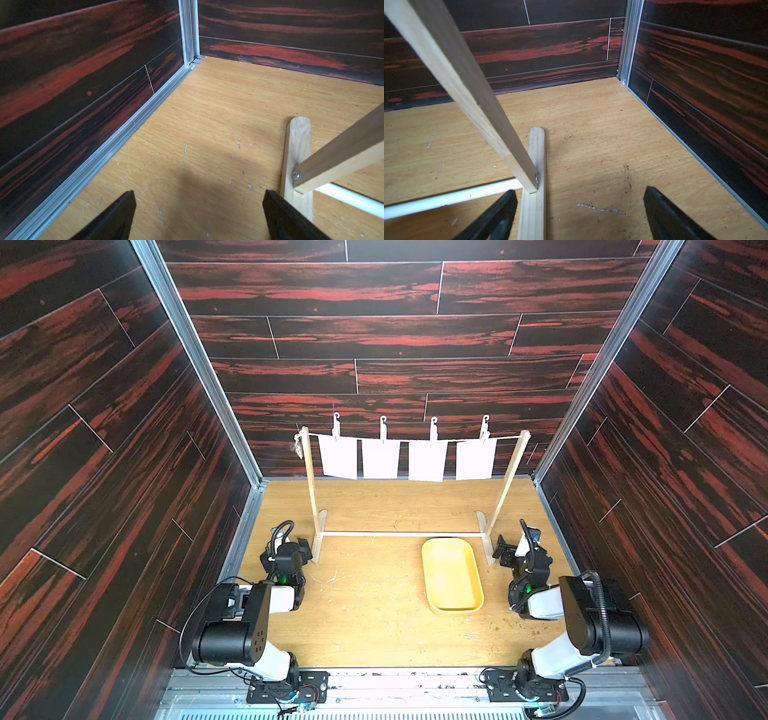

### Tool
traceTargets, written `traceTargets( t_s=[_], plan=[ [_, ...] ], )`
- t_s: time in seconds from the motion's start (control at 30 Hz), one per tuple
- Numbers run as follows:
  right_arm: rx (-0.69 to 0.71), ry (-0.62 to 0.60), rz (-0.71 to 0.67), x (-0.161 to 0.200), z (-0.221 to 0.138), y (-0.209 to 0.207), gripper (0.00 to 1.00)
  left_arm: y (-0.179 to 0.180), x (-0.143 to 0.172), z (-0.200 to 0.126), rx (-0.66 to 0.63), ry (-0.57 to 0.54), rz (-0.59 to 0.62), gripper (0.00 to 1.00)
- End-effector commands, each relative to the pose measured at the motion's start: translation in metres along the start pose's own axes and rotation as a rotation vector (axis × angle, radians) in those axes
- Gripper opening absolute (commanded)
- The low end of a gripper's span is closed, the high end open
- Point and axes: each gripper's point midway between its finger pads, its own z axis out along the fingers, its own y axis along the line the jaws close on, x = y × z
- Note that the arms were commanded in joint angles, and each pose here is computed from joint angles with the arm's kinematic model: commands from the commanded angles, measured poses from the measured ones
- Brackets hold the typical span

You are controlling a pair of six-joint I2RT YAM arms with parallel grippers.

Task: Remove the postcards from the strings
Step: Pinch the postcard on the clothesline.

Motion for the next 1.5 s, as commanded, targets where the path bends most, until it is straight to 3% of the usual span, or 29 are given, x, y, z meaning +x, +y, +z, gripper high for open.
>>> traceTargets(
  t_s=[0.0,0.87,1.03,1.17,1.27,1.47],
  plan=[
    [-0.005,-0.037,0.004,-0.012,0.0,0.0,0.99,-0.002,-0.01,0.001,0.001,-0.026,-0.013,1.0],
    [0.001,-0.044,0.004,-0.013,-0.001,-0.001,0.99,-0.002,-0.01,0.0,0.002,-0.027,-0.016,1.0],
    [0.001,-0.017,0.005,-0.03,-0.003,0.001,0.99,0.003,-0.026,-0.008,-0.011,-0.059,-0.034,1.0],
    [0.004,0.091,0.052,-0.032,0.0,0.002,0.99,0.01,-0.042,-0.017,-0.056,-0.013,-0.033,1.0],
    [-0.028,0.094,0.116,-0.048,-0.004,0.008,0.99,0.022,-0.061,-0.025,-0.119,-0.008,-0.097,1.0],
    [-0.108,0.114,0.22,-0.099,-0.011,0.025,0.99,0.016,-0.084,-0.04,-0.064,0.034,-0.24,1.0]
  ],
)
